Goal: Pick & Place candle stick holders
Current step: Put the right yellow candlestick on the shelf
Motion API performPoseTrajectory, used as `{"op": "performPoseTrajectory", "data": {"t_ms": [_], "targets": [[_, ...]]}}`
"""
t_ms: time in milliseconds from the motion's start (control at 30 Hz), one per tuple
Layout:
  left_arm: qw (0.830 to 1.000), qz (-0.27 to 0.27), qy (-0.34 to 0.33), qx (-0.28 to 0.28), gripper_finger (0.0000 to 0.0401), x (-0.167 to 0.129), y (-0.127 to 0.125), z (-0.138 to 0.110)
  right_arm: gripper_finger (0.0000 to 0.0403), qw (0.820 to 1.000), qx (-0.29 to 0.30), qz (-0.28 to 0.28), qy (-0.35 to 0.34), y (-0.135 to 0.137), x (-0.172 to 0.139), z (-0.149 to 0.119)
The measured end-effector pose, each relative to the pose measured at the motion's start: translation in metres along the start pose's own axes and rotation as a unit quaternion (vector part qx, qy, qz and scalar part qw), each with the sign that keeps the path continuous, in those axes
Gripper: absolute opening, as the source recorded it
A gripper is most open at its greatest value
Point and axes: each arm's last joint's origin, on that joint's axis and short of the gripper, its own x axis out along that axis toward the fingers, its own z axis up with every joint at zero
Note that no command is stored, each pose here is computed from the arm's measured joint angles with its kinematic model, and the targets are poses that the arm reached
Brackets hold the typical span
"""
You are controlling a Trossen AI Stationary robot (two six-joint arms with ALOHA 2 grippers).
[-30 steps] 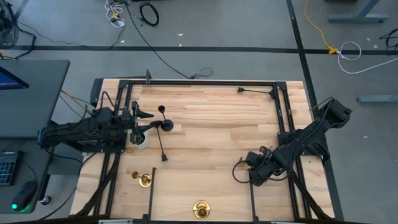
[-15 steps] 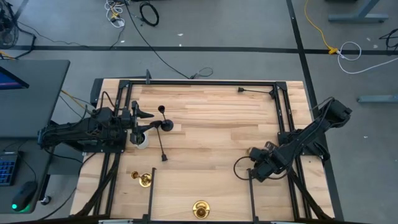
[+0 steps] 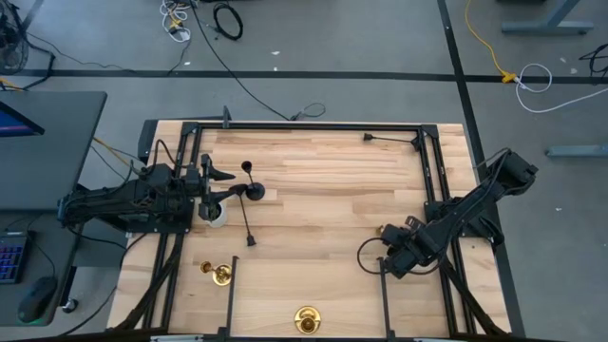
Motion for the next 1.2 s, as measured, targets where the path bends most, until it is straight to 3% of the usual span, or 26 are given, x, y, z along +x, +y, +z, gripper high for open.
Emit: {"op": "performPoseTrajectory", "data": {"t_ms": [200, 500, 733, 933, 1067, 1200], "targets": [[1.000, 0.000, 0.000, 0.000, 0.0211, 0.000, 0.000, 0.000, 0.0153, 0.999, -0.008, 0.015, 0.035, 0.001, 0.000, -0.001], [1.000, 0.000, 0.000, 0.000, 0.0211, 0.000, 0.000, 0.000, 0.0153, 0.999, 0.037, 0.028, 0.010, 0.005, -0.001, 0.001], [1.000, 0.000, 0.007, 0.000, 0.0211, 0.000, 0.000, -0.001, 0.0153, 0.999, 0.037, 0.039, 0.000, 0.007, -0.001, 0.001], [1.000, 0.000, 0.007, 0.000, 0.0211, 0.000, 0.000, -0.001, 0.0153, 0.996, 0.050, 0.079, -0.006, 0.003, 0.019, -0.006], [1.000, 0.000, 0.008, 0.000, 0.0211, 0.000, 0.000, -0.002, 0.0133, 0.996, 0.054, 0.068, -0.005, -0.004, 0.027, -0.011], [1.000, 0.000, 0.008, 0.000, 0.0211, 0.000, 0.000, -0.002, 0.0082, 0.997, 0.043, 0.056, -0.003, -0.004, 0.026, -0.010]]}}
